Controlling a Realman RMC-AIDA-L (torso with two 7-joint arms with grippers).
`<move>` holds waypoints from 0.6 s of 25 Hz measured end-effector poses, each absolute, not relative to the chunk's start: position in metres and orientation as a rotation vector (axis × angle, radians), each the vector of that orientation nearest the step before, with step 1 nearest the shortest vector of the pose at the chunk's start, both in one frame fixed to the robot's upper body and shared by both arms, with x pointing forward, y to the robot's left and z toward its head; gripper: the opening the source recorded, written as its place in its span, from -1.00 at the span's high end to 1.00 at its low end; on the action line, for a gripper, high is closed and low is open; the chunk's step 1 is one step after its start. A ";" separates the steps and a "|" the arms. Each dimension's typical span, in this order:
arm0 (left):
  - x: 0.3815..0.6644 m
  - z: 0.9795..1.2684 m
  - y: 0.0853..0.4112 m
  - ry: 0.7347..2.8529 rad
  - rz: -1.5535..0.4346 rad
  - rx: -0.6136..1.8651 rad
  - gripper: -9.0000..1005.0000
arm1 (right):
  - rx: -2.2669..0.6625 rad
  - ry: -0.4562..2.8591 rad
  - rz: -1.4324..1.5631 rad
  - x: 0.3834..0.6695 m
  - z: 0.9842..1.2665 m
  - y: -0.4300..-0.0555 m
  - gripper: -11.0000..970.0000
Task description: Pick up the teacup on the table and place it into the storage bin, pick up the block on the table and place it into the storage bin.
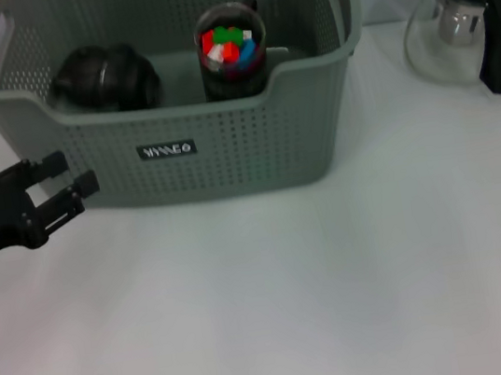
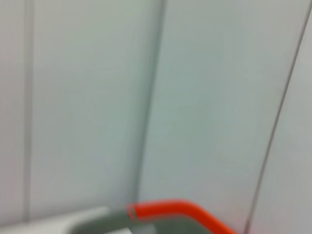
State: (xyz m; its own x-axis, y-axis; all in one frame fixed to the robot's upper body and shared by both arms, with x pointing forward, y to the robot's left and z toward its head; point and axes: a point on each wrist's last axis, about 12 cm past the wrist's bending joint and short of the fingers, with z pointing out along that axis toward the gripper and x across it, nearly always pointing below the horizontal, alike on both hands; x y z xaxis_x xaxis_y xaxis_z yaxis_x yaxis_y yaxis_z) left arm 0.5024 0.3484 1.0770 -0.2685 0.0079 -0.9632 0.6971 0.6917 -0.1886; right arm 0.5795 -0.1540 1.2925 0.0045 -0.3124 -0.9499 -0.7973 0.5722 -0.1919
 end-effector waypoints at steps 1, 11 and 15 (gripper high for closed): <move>0.503 1.078 0.349 1.729 -0.730 0.564 -0.13 | -0.945 1.535 0.537 0.570 1.288 -0.167 -0.55; 0.499 1.089 0.355 1.634 -0.755 0.563 -0.13 | -0.802 1.262 0.960 0.498 1.177 -0.279 -0.53; 0.488 1.098 0.359 1.595 -0.806 0.645 -0.13 | -0.865 1.370 1.000 0.490 1.132 -0.282 -0.53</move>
State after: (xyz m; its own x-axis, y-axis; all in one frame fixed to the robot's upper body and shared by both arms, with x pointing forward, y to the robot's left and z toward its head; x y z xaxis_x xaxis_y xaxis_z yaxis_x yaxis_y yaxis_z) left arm 0.4877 0.3592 1.0976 -0.1709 -0.0244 -0.9850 0.7784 0.6095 -0.1502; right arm 0.4897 -0.2823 1.1325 -0.0530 0.0625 -0.9966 -0.9300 0.3604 0.0720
